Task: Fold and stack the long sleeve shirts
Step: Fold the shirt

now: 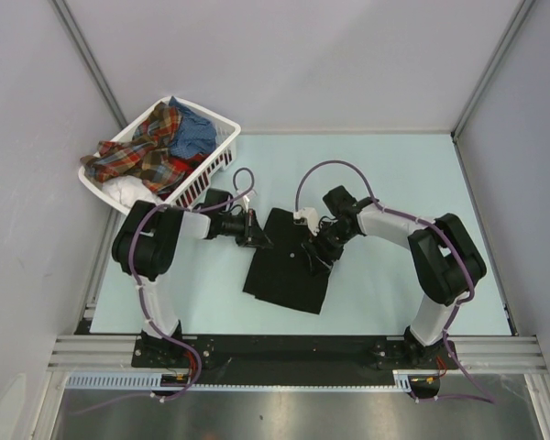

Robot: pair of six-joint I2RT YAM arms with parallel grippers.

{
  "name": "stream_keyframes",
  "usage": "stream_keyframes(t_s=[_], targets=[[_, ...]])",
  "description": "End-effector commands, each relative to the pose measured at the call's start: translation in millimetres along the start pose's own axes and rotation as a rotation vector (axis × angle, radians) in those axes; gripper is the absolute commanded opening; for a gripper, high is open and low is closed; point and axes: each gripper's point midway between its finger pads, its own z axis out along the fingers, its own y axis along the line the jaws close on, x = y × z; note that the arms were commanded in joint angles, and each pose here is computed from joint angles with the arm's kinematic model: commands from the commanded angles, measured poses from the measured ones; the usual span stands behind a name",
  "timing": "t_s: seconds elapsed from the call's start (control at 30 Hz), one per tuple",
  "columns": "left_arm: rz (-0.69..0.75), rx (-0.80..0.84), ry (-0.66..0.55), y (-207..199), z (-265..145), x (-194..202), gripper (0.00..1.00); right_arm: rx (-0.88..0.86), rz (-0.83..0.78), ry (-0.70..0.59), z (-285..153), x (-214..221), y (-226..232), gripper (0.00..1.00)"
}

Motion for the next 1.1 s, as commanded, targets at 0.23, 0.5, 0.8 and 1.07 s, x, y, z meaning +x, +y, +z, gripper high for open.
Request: stream_keyframes(t_s=[0.23, 0.5, 0.8, 1.07], targets=[[0.361, -0.365, -0.027, -43.5, -75.3, -72.8, 0.0, -0.033, 0.385, -0.303, -64.1, -18.0, -22.3, 0.74], [0.831, -0.79, 0.066, -92.4, -138.6, -142.3, 0.0, -0.131, 0.782, -0.575, -119.7, -13.8, -34.5, 0.89], [1.257, -1.092, 0.338, -107.2, -82.0, -134.6, 0.0, -0.192, 1.051, -0.719, -126.3, 15.1, -65.2, 0.99], [1.212, -0.926, 0.507, -71.3, 67.6, -1.9, 0.0, -0.15, 1.268, -0.678, -112.0, 65.7, -93.2, 0.98]])
